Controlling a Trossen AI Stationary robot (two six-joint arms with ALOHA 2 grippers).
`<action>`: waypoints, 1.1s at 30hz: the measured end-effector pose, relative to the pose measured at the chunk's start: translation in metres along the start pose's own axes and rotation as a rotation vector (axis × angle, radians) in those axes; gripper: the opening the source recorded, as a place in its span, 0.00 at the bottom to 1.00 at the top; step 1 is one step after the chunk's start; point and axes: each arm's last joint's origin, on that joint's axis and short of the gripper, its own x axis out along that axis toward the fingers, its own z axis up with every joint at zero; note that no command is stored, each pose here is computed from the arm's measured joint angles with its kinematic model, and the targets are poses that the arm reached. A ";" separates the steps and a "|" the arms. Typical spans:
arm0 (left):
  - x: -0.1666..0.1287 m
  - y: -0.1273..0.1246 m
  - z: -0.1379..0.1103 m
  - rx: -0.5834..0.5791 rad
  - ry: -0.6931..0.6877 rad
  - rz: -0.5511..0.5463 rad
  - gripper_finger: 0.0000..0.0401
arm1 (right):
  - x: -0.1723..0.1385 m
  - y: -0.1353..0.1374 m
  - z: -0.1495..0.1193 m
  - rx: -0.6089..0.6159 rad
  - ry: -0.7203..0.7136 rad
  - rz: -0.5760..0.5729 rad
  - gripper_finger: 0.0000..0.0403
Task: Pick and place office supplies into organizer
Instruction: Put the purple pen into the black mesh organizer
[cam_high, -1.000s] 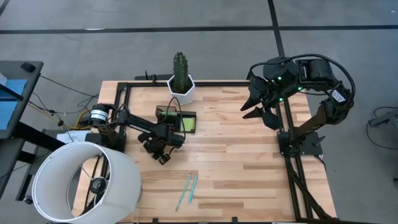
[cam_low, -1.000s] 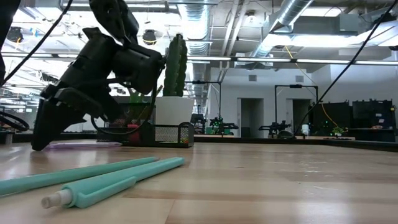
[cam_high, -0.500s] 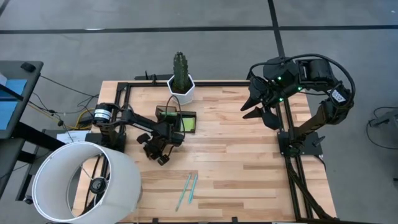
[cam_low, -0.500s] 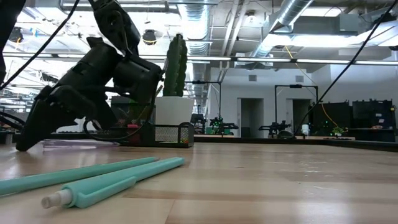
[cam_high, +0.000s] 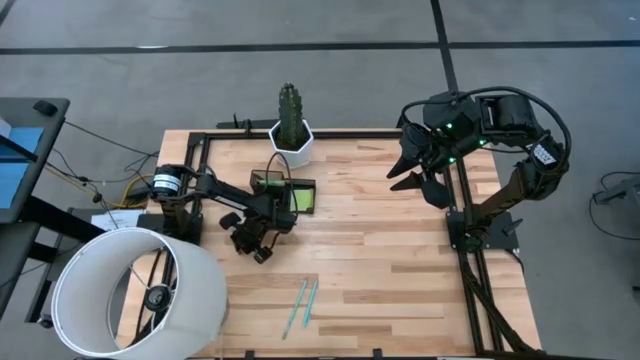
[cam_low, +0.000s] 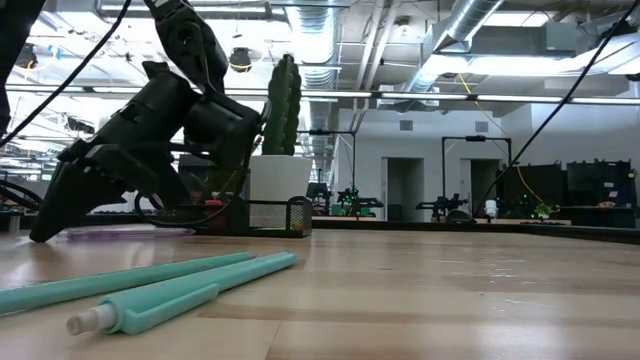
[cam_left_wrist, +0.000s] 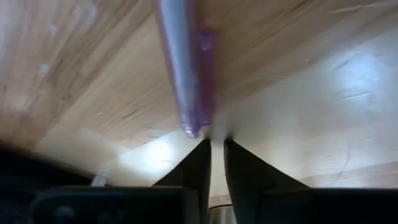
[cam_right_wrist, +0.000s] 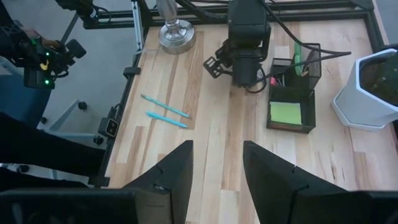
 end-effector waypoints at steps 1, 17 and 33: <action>0.000 0.000 0.000 0.000 0.001 0.001 0.12 | 0.000 0.000 0.000 0.000 0.000 0.000 0.33; -0.001 0.006 -0.002 0.009 -0.007 0.099 0.26 | 0.000 0.000 0.000 0.001 0.000 0.000 0.33; -0.010 0.007 0.001 0.046 -0.103 0.219 0.26 | 0.000 0.000 0.000 0.003 0.000 0.000 0.33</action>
